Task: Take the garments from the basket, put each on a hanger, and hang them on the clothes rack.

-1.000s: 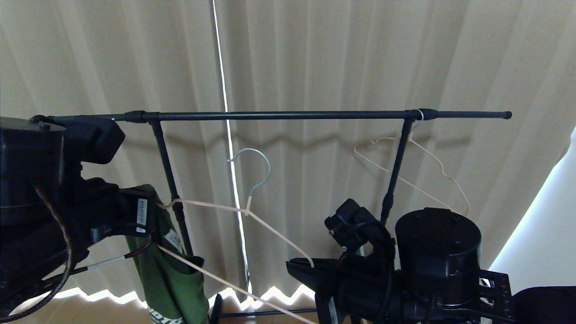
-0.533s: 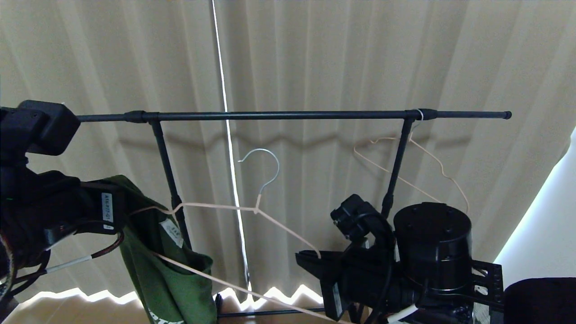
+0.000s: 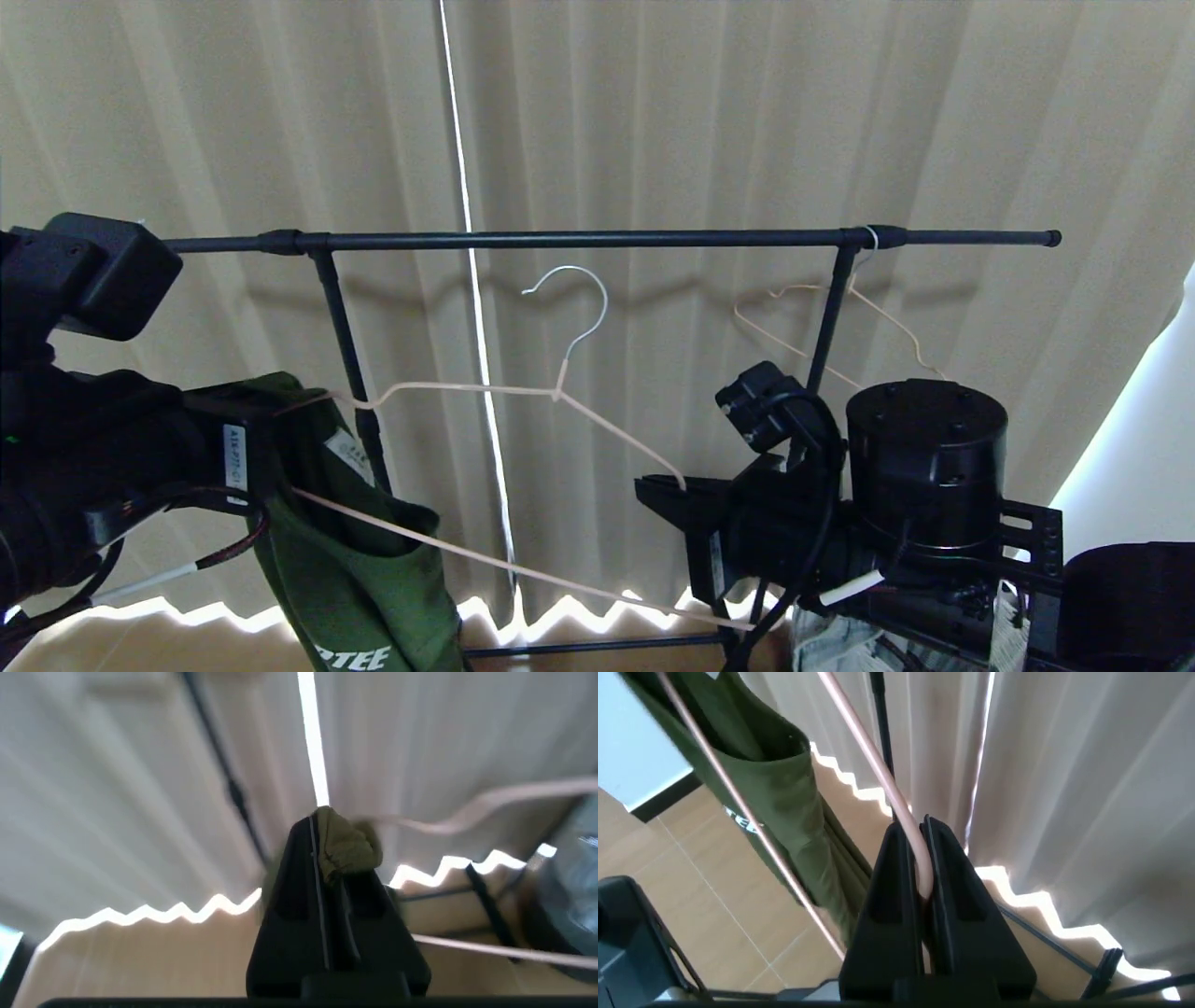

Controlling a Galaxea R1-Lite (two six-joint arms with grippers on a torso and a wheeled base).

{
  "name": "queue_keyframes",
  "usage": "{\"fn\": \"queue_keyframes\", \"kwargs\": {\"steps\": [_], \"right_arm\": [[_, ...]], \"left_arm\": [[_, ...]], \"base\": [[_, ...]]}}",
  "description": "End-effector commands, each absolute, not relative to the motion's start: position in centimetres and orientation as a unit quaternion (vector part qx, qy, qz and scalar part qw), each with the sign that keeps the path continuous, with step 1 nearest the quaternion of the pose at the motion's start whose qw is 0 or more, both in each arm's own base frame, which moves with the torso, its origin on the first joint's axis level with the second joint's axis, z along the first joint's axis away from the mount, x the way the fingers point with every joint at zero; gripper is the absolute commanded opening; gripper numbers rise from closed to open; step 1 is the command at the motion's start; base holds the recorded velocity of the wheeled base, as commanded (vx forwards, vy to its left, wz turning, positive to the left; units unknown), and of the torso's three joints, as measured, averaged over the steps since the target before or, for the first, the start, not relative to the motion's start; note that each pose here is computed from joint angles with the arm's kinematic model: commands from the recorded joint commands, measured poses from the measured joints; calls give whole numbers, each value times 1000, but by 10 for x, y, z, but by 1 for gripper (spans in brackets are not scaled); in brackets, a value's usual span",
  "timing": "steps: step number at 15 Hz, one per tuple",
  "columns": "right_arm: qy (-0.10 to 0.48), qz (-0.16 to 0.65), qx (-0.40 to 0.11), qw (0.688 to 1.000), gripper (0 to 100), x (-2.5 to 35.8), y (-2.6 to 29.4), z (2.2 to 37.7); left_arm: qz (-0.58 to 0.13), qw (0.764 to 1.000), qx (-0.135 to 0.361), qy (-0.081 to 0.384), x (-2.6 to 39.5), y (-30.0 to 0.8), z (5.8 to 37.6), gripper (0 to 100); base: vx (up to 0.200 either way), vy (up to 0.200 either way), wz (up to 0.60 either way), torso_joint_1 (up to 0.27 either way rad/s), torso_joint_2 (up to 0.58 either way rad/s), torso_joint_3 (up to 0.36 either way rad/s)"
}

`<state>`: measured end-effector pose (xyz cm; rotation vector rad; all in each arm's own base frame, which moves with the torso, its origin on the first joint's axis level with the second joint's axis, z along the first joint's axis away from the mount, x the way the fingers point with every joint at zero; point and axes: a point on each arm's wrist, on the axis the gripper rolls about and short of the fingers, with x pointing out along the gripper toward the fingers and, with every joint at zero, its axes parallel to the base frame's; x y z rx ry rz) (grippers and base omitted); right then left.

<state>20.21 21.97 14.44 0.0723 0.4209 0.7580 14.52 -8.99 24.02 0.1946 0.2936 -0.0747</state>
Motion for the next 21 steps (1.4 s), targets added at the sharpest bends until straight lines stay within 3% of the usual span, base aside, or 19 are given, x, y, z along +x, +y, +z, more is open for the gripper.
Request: {"fn": "queue_keyframes", "kwargs": {"steps": [1,5,12,14,16,19,21], "right_arm": [[200,368,36,907,0,205,223,146],[208,376,31,902,0,205,233,140],[222,406,19,886,0,190,251,130],[226,404,18,886,0,191,252,127],[225,405,19,886,0,192,253,127],[224,404,19,887,0,192,252,128],[222,403,20,888,0,193,252,128]], "left_arm": [[-58,983,99,146,143,-97,239,0],[-74,980,96,159,149,-111,234,0],[-78,982,13,170,182,-149,235,0],[-97,980,16,174,177,-150,231,0],[-200,962,17,183,158,-151,232,0],[-216,957,42,187,156,-149,223,0],[-225,958,64,166,154,-148,212,0]], "base": [[0,0,0,0,0,0],[0,0,0,0,0,0],[0,0,0,0,0,0],[0,0,0,0,0,0],[0,0,0,0,0,0],[0,0,0,0,0,0],[0,0,0,0,0,0]]}}
